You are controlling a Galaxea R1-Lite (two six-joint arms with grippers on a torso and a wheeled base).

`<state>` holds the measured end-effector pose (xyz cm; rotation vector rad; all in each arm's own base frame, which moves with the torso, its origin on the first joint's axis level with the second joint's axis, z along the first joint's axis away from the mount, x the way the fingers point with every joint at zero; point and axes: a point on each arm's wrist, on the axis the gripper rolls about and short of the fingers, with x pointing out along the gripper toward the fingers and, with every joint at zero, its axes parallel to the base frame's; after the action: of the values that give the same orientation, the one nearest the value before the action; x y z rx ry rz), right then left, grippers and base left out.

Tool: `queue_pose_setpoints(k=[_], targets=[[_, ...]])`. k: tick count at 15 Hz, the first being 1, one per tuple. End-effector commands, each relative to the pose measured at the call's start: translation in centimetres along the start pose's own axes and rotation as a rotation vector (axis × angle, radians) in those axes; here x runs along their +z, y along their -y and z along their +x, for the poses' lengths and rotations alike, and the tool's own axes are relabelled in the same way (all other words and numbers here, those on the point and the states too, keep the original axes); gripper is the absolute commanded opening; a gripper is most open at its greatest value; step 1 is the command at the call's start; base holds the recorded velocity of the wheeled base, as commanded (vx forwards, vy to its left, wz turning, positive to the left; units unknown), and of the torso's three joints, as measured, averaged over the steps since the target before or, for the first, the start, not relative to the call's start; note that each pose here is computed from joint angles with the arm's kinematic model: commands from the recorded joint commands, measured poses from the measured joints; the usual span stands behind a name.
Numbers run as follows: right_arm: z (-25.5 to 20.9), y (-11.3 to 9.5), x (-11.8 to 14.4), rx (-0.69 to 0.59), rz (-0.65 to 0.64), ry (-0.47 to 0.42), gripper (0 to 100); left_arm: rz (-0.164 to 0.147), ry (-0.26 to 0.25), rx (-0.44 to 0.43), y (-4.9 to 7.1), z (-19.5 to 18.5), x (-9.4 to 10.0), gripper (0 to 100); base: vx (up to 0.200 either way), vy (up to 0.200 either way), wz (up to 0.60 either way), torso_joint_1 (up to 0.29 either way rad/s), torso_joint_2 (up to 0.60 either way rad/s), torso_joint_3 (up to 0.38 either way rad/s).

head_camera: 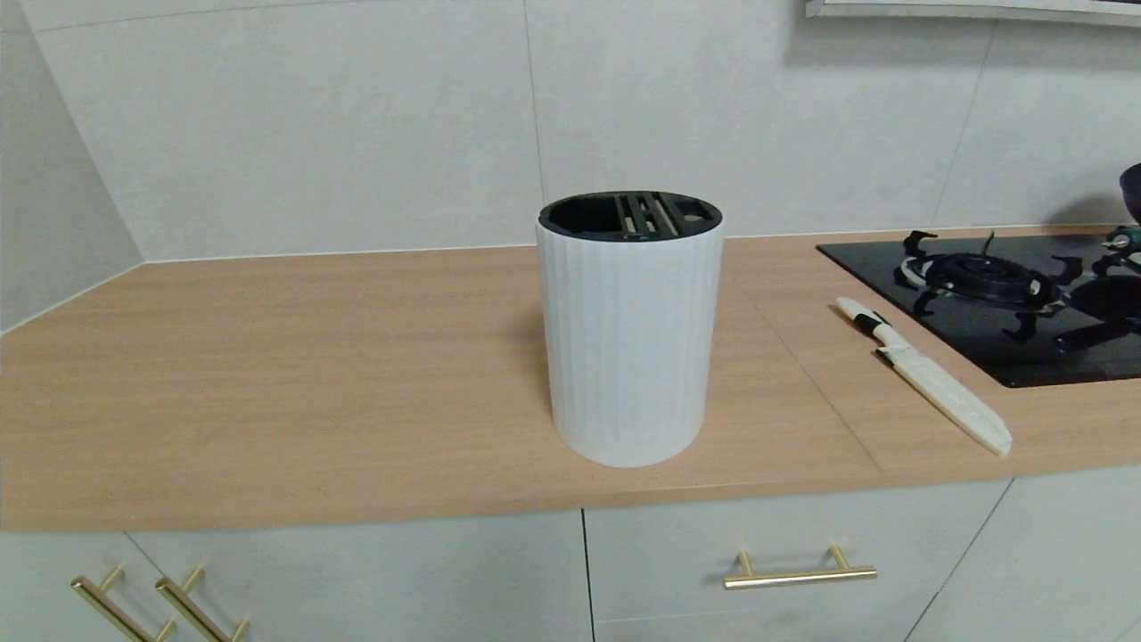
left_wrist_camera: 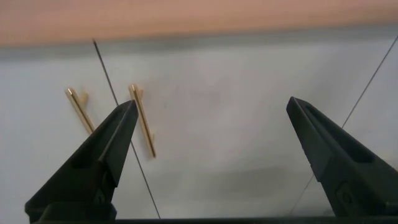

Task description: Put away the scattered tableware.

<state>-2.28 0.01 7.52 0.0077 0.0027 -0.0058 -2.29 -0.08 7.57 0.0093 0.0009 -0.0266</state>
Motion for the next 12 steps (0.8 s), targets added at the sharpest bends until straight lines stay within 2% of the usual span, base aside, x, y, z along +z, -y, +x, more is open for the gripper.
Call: queue_pose_setpoints(k=[1, 12], targets=[[0.01, 0.0, 0.0, 0.0, 0.0, -0.002, 100, 0.0, -0.002, 0.0, 0.0, 0.01, 0.0, 100, 0.0, 0.0, 0.0, 0.188, -0.48, -0.295], [0.01, 0.0, 0.0, 0.0, 0.0, -0.002, 100, 0.0, 0.001, 0.001, 0.0, 0.0, 0.01, 100, 0.0, 0.0, 0.0, 0.219, -0.5, -0.291]])
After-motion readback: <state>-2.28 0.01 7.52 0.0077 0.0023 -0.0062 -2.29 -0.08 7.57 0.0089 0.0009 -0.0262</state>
